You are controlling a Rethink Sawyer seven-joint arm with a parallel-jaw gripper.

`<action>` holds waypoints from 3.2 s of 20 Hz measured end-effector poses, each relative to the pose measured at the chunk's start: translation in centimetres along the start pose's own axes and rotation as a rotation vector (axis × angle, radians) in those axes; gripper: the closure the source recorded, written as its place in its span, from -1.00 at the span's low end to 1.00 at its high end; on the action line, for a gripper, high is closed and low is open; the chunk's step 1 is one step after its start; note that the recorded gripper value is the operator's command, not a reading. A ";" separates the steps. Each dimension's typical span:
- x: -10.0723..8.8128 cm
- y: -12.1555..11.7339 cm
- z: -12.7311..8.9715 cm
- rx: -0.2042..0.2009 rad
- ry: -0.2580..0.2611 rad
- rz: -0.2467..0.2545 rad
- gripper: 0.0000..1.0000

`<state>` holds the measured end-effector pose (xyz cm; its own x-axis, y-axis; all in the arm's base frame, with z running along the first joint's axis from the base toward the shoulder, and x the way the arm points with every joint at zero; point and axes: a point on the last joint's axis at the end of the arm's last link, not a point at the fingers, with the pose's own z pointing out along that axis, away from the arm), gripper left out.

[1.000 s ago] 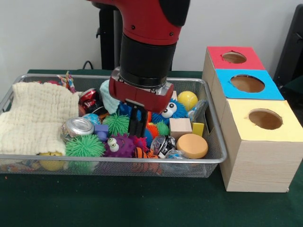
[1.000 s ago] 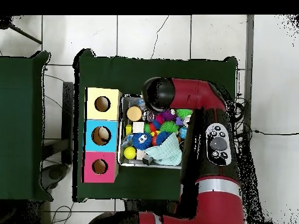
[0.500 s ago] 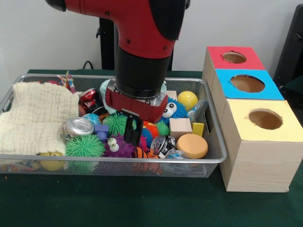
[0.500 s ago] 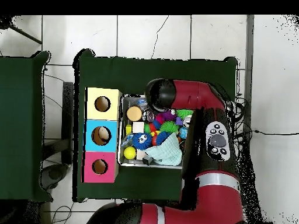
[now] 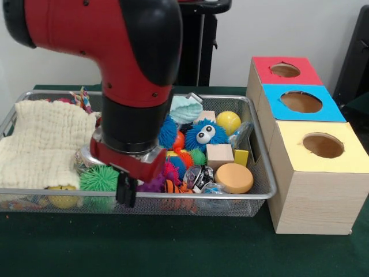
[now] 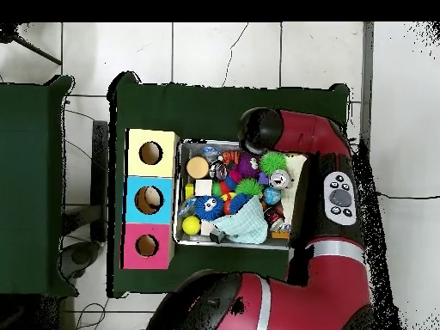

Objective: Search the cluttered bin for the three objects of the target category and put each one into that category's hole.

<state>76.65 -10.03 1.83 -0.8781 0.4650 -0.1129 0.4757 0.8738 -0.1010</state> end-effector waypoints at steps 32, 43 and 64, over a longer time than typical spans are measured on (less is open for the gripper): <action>1.6 10.5 -5.8 -0.004 -0.098 -0.122 1.00; 1.5 9.5 -4.8 -0.040 -0.129 -0.091 1.00; 4.0 5.9 -4.1 -0.044 -0.111 -0.060 1.00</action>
<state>75.76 -2.47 4.79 -0.8925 0.3955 -0.2170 0.4179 0.9060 -0.0677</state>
